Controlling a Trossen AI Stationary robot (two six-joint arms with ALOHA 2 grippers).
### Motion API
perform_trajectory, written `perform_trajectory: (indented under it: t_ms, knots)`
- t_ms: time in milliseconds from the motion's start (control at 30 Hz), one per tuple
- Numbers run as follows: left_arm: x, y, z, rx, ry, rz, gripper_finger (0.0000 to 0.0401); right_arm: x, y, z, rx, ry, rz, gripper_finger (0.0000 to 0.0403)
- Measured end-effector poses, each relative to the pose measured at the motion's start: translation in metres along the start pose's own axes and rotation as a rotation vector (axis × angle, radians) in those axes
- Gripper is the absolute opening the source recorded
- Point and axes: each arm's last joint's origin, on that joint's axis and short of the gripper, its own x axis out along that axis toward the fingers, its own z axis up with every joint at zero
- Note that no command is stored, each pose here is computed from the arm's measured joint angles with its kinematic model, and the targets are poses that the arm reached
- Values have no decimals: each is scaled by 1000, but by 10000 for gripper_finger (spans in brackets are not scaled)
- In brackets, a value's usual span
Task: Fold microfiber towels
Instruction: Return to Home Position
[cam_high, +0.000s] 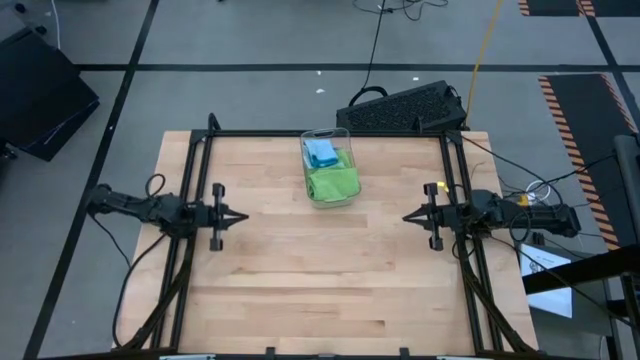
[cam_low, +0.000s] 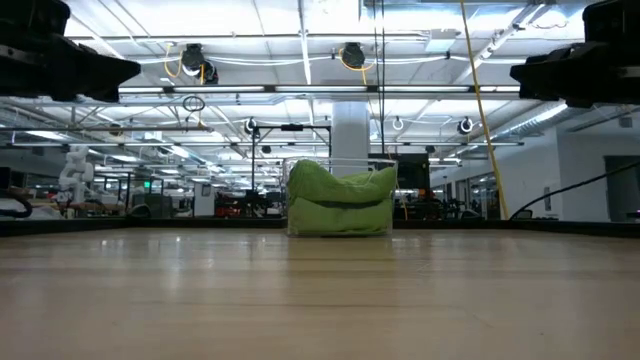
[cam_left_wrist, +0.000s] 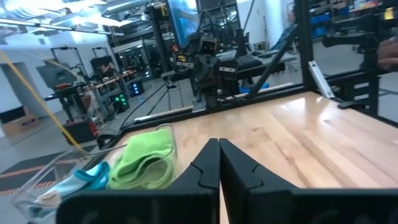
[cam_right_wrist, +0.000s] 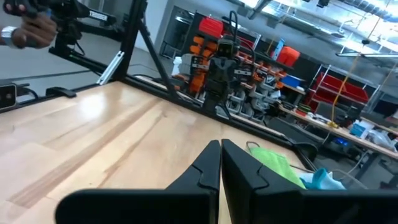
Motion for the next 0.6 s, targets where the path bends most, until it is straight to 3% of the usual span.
perform_trajectory:
  t_ms: [167,600]
  knots:
    - [1,4,-2,10,9,13,3,0,0,0,62,1,1,6]
    - [2,13,-8,-13,42,-23,2,0,0,0,58,1,0,6]
